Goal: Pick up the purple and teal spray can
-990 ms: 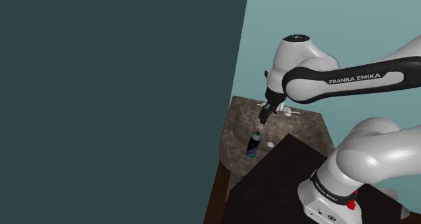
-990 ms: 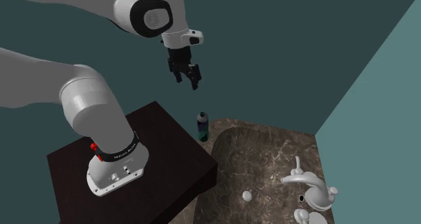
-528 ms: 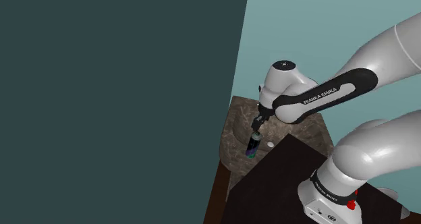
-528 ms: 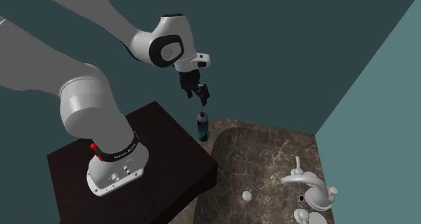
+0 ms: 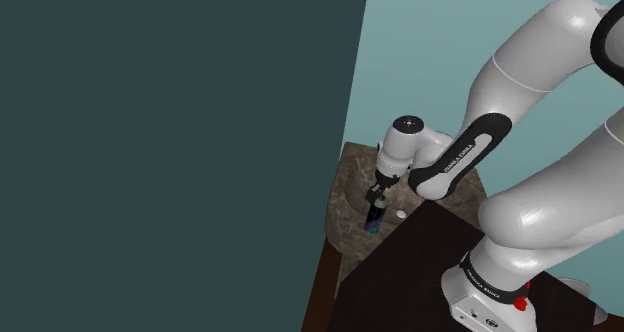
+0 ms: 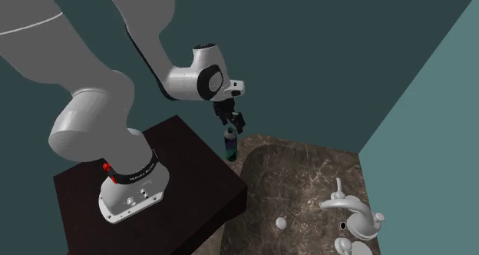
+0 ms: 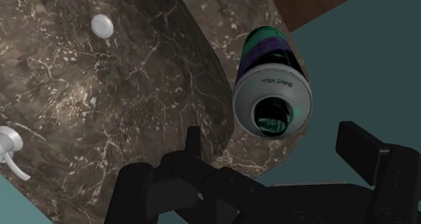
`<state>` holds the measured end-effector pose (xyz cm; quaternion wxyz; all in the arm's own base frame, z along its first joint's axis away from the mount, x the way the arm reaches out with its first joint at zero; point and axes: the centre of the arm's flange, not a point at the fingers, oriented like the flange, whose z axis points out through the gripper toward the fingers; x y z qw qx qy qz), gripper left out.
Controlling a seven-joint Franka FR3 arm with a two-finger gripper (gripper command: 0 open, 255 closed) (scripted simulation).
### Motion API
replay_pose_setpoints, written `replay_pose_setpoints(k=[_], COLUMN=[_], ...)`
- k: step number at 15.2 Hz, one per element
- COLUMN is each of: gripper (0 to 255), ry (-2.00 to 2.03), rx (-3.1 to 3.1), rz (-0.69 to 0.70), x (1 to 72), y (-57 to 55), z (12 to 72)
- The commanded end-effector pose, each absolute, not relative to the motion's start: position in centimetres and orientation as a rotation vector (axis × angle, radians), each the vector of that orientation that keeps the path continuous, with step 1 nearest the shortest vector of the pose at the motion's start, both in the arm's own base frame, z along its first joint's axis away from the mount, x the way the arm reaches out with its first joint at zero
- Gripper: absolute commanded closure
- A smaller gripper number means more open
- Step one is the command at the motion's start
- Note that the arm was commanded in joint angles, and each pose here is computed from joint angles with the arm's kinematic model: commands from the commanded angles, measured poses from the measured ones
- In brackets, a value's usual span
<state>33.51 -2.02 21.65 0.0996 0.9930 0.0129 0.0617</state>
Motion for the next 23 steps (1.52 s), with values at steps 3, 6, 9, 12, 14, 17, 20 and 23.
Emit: replay_pose_setpoints(k=[3,6,9,12,14,17,20,23], gripper=[0,0,255,255,255,255,255,255], ry=[0.041,0.041,0.041,0.041,0.041,0.041,0.041,0.041], rx=[2.938,2.938,2.938,2.938,2.938,2.938,2.938,2.938], rz=[0.187,0.187,0.187,0.187,0.187,0.187,0.187,0.187], x=[33.5,33.5,33.5,33.5,33.5,33.5,33.5,33.5], y=[-1.9,-1.9,-1.9,-1.9,-1.9,-1.9,-1.9,-1.9], z=[19.5,18.7,18.7,18.7,18.6,19.2,20.8,22.4])
